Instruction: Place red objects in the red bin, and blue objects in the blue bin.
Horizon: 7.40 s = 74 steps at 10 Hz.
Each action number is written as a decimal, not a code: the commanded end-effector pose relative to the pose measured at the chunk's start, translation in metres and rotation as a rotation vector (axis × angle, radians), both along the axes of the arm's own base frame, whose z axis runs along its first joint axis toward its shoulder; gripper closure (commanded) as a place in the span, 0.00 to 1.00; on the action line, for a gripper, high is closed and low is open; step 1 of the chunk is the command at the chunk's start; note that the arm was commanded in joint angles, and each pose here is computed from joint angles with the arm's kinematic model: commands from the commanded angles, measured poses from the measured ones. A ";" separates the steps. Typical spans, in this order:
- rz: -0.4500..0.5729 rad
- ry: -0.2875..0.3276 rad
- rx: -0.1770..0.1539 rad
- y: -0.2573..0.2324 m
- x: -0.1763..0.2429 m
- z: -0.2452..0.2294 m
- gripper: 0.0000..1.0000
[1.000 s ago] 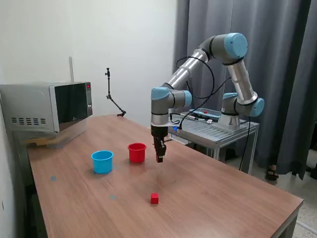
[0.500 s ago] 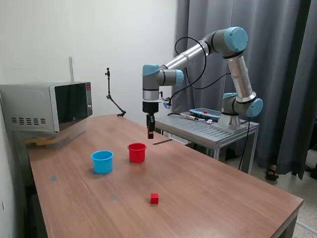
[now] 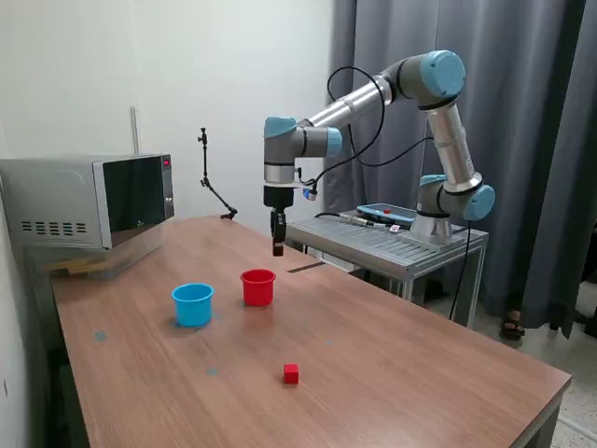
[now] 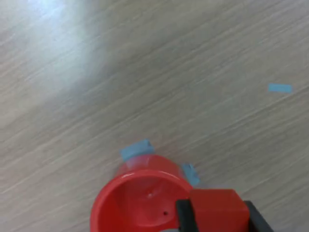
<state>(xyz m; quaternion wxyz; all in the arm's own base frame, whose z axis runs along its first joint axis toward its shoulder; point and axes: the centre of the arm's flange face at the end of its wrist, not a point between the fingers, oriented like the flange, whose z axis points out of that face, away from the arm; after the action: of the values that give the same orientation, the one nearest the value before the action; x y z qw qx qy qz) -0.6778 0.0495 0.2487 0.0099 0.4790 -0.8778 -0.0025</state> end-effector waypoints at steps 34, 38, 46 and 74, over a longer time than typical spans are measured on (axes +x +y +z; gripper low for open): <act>-0.355 -0.004 -0.011 -0.190 -0.045 0.004 0.00; -0.313 -0.058 0.003 -0.244 -0.039 0.020 0.00; -0.247 -0.027 -0.016 -0.321 -0.090 -0.033 0.00; 0.144 0.036 -0.058 -0.267 -0.135 -0.141 0.00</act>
<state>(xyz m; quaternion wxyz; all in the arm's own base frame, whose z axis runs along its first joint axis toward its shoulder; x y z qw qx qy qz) -0.8107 -0.2180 0.1128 0.0377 0.5385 -0.8416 0.0138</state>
